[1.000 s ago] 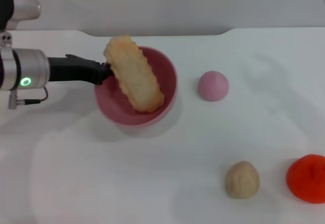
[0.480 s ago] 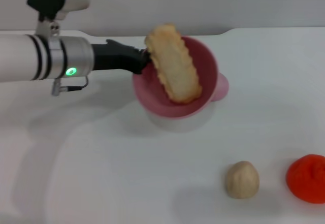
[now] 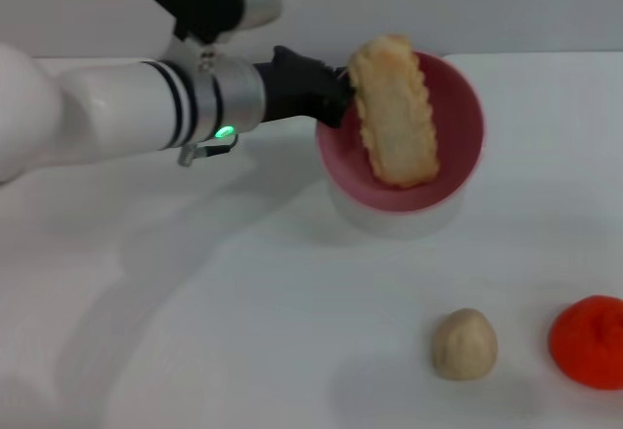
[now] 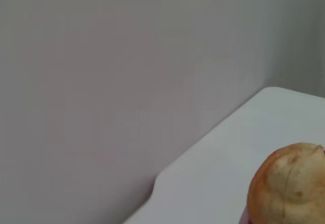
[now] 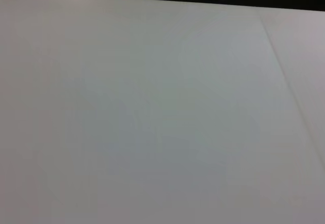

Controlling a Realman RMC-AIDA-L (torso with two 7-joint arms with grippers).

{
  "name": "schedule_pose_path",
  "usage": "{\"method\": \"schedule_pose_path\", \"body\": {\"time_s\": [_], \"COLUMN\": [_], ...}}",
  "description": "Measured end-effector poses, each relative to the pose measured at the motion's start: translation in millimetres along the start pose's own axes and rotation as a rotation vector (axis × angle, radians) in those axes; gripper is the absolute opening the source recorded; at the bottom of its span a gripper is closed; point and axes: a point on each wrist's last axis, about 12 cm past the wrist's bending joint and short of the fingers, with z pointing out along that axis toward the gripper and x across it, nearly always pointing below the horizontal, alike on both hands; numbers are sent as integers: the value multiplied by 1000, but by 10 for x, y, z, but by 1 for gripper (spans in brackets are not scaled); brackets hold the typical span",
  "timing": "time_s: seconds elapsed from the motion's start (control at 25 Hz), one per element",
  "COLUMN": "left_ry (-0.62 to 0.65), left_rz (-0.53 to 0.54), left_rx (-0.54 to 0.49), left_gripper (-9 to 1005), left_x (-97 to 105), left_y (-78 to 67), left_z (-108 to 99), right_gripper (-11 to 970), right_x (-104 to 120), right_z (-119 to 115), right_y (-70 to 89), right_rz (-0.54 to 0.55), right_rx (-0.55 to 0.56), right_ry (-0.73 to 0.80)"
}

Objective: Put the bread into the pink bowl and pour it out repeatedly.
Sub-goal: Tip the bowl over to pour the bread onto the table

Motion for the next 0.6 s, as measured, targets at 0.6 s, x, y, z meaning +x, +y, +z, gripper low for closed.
{"method": "schedule_pose_path", "body": {"time_s": [0.6], "left_ry": [-98], "left_rz": [388], "left_rx": [-136], "left_gripper": [42], "left_x": [-62], "left_y": [-498], "left_z": [307], "right_gripper": [512], "right_x": [-13], "right_z": [-146], "right_y": [78], "right_rz": [27], "right_rx": [-25], "right_ry": [-8]}}
